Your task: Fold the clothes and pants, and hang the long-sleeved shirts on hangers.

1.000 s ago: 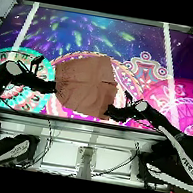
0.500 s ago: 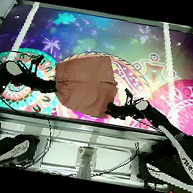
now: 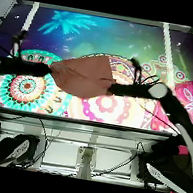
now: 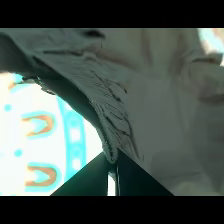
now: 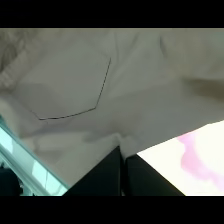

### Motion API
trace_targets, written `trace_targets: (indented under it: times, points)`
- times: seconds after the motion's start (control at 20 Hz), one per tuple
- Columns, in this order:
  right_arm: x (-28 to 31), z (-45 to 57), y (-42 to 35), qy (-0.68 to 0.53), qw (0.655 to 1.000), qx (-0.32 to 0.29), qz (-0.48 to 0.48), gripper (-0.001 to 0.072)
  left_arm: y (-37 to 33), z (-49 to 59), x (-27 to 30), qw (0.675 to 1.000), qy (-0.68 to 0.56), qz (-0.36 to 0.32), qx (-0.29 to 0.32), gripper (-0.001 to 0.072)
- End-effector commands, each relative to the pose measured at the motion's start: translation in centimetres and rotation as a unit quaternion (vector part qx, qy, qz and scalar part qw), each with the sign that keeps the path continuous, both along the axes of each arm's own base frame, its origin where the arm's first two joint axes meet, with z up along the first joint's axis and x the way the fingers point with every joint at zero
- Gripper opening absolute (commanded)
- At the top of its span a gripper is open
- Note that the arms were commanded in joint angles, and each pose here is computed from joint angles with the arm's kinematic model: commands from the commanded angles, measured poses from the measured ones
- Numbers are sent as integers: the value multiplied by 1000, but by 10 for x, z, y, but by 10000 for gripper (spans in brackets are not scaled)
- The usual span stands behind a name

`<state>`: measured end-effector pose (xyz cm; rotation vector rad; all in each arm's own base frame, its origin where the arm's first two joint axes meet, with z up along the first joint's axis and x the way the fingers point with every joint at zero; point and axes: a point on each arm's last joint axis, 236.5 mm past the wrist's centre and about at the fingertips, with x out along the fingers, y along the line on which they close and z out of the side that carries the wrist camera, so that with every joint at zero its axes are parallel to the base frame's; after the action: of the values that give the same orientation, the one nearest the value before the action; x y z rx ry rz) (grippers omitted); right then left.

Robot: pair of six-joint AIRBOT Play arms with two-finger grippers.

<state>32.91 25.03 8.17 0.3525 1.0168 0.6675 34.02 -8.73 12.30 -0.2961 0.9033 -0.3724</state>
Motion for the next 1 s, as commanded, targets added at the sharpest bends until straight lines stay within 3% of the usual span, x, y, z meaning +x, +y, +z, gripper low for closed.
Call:
trace_targets:
  times: [0.0,0.25,0.35,0.5,0.7,0.95]
  points:
    - [11,117,-20,-142,990,19,-14,9,11,97,-4,988,-151,31,5,24]
    - [-37,247,-34,-277,959,66,-9,8,-7,209,-55,944,-313,53,-87,23]
    - [-58,272,-40,-291,953,88,-18,8,-21,233,-82,932,-329,46,-141,23]
    - [-81,286,-46,-300,948,100,-19,8,-27,253,-109,920,-355,40,-163,22]
    - [-74,264,-42,-264,960,88,-15,8,-27,212,-97,948,-277,45,-152,22]
    - [-23,192,-33,-183,982,34,-17,9,-27,102,-56,978,-125,63,-158,22]
